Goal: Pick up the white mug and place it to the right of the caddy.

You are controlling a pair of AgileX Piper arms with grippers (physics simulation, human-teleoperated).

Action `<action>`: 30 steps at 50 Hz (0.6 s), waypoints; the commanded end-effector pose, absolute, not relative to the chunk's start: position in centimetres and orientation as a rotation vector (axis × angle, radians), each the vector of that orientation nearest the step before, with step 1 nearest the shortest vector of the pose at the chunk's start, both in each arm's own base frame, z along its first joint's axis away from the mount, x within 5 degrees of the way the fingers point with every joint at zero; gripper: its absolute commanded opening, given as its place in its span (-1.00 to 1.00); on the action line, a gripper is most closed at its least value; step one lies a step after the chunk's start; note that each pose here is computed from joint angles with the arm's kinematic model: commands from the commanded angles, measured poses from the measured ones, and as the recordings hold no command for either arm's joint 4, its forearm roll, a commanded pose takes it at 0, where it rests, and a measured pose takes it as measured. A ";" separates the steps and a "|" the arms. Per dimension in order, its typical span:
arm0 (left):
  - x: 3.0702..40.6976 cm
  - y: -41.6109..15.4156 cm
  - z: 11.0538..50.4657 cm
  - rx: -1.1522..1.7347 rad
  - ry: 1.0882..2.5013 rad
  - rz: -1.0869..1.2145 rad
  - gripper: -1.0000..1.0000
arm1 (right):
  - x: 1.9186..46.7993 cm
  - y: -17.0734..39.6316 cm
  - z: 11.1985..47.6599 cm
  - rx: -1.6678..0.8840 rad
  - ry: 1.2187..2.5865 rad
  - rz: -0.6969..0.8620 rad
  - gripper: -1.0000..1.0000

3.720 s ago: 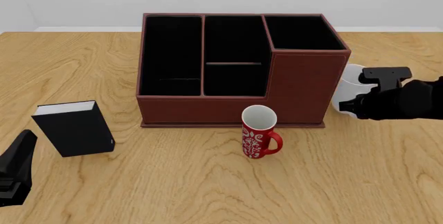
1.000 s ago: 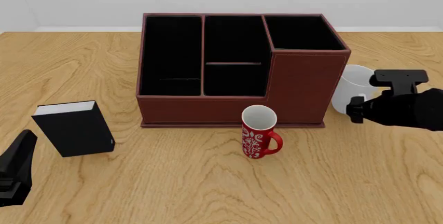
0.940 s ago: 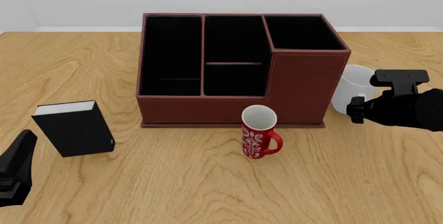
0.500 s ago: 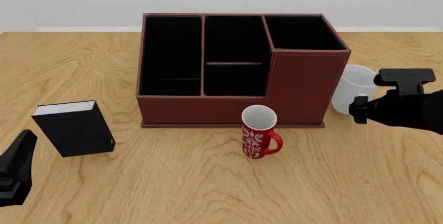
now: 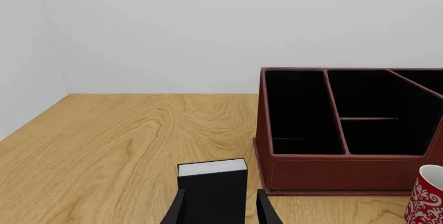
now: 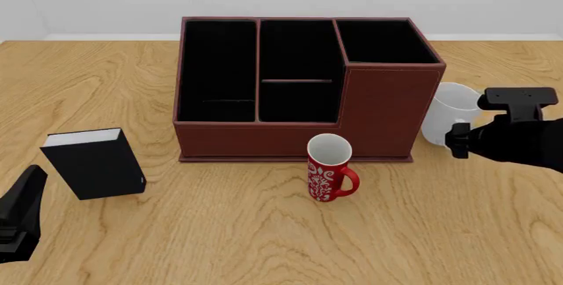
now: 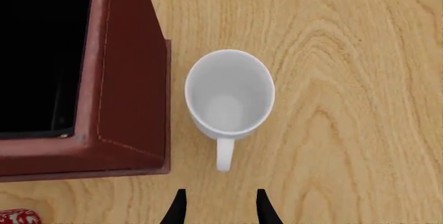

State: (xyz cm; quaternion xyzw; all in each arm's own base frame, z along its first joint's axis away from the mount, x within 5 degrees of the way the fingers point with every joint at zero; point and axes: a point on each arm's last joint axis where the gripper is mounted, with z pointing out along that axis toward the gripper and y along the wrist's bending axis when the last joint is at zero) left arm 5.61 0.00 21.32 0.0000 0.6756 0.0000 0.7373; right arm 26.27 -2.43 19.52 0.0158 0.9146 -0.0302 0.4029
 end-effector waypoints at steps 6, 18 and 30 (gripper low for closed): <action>5.6 0.0 21.3 0.000 1.484 0.000 1.00 | 25.6 -2.3 20.3 0.030 2.295 -0.079 1.00; 5.6 0.0 21.3 0.000 1.484 0.000 1.00 | 25.3 -2.3 20.8 0.033 2.283 -0.080 1.00; 5.6 0.0 21.3 0.000 1.484 0.000 1.00 | 24.9 -2.4 21.1 0.031 2.275 -0.088 1.00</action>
